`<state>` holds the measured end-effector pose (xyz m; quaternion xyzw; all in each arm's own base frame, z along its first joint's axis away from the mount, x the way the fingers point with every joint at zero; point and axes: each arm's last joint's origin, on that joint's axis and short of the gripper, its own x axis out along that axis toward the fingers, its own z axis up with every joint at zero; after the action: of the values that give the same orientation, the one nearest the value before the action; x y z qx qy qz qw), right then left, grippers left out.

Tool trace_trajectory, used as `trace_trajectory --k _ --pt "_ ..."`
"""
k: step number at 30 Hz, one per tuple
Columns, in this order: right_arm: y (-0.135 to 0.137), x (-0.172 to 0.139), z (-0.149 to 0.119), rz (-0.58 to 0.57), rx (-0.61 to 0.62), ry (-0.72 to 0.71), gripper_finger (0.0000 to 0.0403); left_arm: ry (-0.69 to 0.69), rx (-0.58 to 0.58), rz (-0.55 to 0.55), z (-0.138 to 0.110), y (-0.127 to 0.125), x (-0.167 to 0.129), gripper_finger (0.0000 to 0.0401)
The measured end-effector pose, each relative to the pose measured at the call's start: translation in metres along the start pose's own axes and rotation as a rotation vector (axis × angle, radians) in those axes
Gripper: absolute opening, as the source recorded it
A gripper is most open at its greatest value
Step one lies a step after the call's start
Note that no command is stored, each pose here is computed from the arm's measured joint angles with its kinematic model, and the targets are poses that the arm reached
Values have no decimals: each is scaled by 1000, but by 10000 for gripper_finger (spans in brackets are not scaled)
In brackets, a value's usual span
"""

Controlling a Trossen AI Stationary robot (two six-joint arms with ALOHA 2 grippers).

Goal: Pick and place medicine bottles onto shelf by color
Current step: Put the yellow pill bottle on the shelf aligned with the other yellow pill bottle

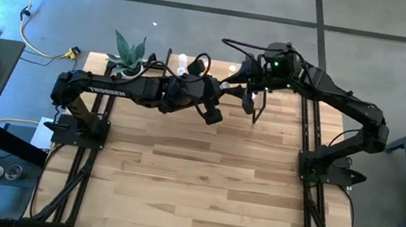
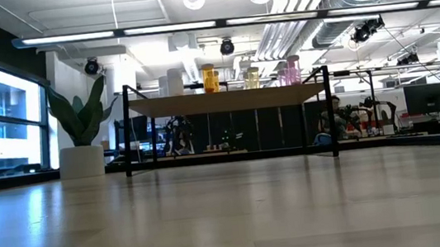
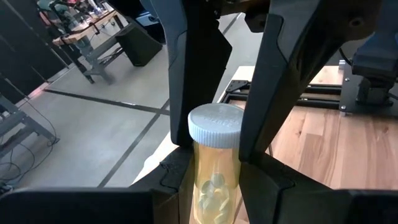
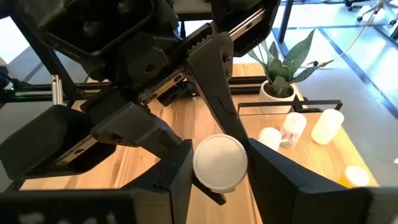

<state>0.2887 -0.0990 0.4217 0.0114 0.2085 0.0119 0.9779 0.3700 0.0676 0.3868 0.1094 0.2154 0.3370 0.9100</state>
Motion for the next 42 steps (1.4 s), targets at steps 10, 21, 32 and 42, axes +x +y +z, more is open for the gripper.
trace_trajectory --k 10,21,32,42 --pt "0 1 -2 2 39 21 132 22 20 -10 -3 -1 0 127" --pt "0 1 -5 -15 104 46 131 57 25 -13 -6 -1 0 207" --pt "-1 -2 -5 -67 129 49 108 99 75 49 -7 9 -11 221" --pt "3 -20 0 -118 120 19 109 106 90 64 -4 28 -31 221"
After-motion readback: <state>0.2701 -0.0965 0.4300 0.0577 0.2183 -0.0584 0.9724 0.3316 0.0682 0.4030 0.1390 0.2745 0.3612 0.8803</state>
